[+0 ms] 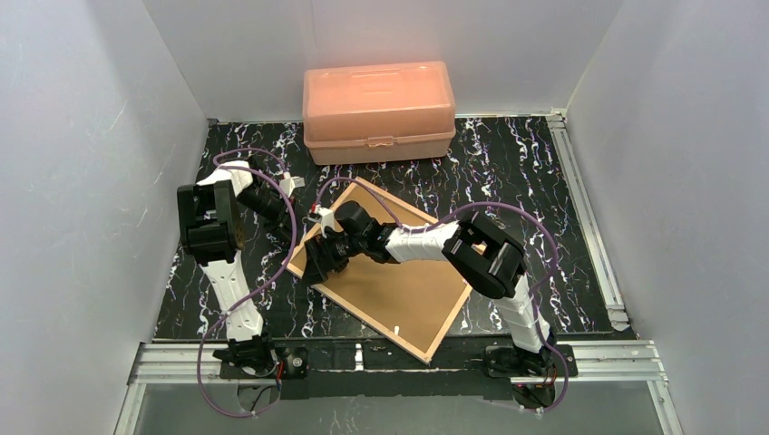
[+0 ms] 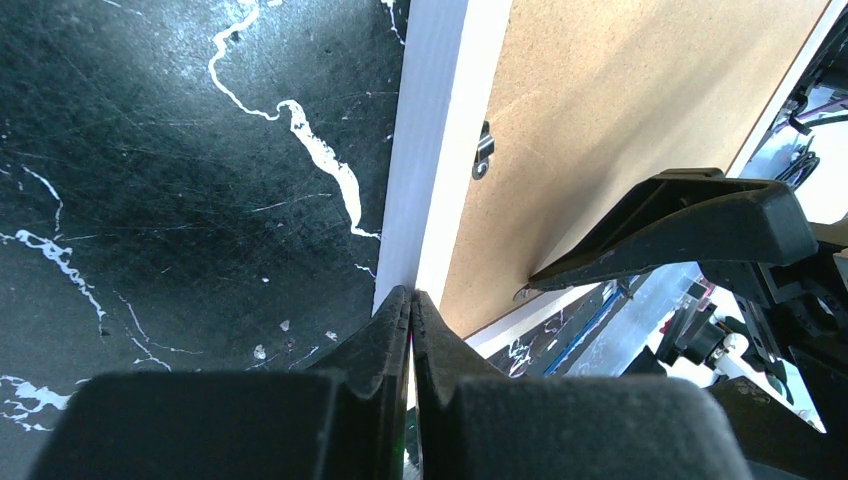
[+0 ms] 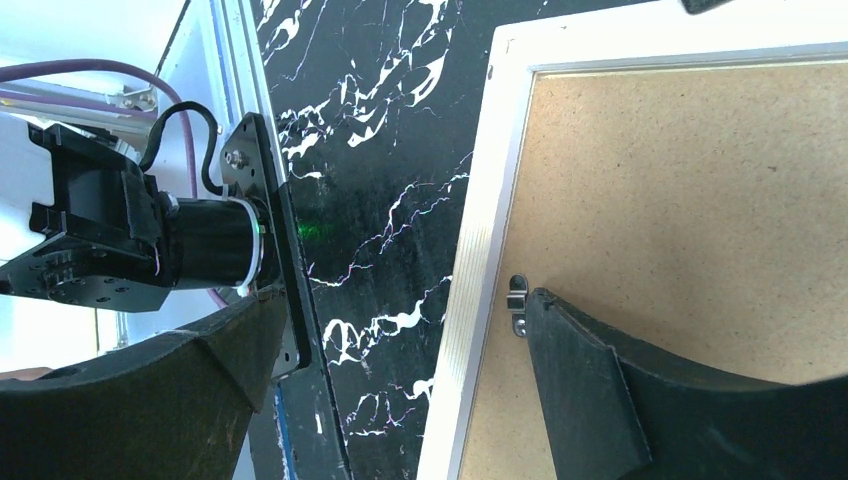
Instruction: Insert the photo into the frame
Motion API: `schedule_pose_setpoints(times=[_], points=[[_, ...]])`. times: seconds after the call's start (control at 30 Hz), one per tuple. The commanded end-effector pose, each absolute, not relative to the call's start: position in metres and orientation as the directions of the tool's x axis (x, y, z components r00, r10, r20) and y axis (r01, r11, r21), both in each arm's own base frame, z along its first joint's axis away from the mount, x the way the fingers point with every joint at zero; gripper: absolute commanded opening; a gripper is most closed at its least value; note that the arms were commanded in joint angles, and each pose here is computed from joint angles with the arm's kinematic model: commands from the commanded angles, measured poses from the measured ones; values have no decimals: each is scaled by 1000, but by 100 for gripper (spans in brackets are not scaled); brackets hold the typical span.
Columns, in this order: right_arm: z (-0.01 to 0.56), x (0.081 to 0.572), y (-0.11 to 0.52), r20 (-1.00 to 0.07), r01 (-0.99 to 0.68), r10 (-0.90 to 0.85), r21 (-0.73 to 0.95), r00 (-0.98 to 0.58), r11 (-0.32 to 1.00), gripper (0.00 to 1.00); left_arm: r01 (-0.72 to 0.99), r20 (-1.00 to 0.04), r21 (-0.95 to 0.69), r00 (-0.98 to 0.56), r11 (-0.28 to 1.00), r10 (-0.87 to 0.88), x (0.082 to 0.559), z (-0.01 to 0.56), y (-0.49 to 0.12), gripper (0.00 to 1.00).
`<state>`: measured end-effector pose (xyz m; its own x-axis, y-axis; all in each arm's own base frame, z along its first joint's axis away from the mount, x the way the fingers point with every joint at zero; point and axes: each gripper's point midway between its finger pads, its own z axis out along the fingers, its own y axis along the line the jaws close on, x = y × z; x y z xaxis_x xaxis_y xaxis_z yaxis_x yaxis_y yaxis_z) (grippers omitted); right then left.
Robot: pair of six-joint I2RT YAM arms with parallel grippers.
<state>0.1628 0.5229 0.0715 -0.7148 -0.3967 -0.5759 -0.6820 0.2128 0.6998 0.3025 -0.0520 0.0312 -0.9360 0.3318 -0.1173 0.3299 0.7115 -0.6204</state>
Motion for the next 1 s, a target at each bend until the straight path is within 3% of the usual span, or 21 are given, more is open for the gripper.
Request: schedule_pose_setpoints(times=[0.0, 0.97], points=[[84, 164, 532, -614, -708, -387, 685, -687, 172, 97, 381, -107, -547, -915, 746, 389, 299, 16, -39, 0], [77, 141, 531, -582, -691, -456, 715, -674, 109, 96, 379, -117, -552, -917, 742, 381, 298, 20, -41, 0]])
